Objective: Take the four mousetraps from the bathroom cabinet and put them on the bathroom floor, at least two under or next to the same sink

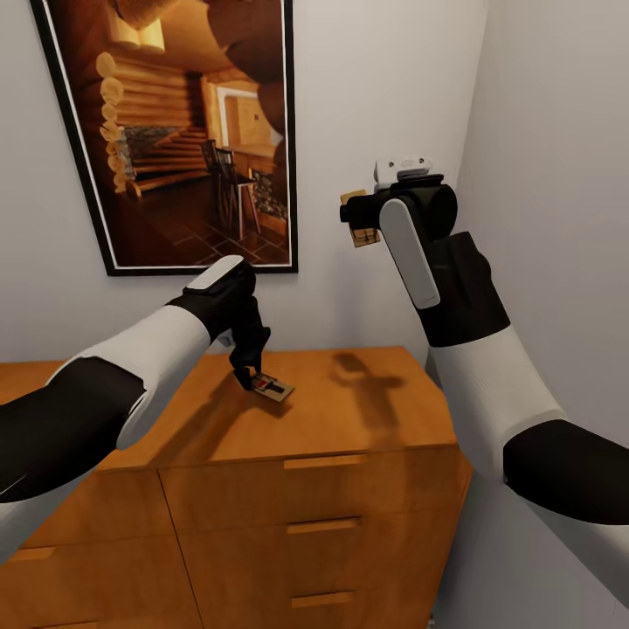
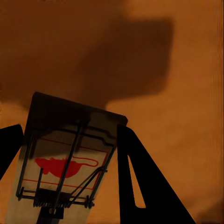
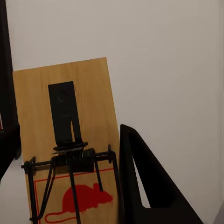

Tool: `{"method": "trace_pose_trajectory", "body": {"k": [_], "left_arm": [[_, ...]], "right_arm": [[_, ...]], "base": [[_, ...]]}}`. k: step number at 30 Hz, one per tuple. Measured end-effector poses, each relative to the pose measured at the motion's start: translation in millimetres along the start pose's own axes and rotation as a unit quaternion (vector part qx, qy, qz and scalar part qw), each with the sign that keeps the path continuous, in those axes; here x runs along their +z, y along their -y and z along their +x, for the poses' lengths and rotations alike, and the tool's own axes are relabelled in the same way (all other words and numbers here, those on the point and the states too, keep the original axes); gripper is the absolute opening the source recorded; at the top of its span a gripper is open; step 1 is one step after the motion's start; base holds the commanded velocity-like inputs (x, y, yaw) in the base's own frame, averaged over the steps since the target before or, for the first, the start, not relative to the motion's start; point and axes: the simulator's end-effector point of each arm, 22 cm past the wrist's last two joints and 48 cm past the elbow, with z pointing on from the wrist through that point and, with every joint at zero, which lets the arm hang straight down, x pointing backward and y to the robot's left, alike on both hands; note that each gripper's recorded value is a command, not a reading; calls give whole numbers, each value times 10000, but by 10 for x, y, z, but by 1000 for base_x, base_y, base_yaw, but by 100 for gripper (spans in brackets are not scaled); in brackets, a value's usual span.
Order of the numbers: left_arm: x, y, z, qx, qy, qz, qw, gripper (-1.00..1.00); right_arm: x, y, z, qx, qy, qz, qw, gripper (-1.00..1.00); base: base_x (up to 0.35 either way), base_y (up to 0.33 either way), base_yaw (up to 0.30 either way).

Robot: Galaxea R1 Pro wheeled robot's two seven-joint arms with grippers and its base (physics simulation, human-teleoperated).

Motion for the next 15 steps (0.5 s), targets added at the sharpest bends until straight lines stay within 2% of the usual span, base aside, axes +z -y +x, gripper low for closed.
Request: {"method": "trace_pose_trajectory", "body": {"k": [5,10,13,15], "left_arm": [[-88,36,-6,-1,3,-8,10000,-100],[-72,27,-16,16,25,-25,10000,-100],[-4,-11,-25,47,40,-85,9999,-100],[95,-69,-29,158,54,-174,9997,-100]], "right_arm": [[24,4,-90,-9,-11,-1,10000,-100],[49,25,-58,-3,-59,21,10000,-100],[82,40,-10,-4,-129,41,9999,-100],[112,51,34,-12,-193,59,9998,-100]], "base": [[0,0,0],[0,0,0],[0,0,0],[0,0,0]]}}
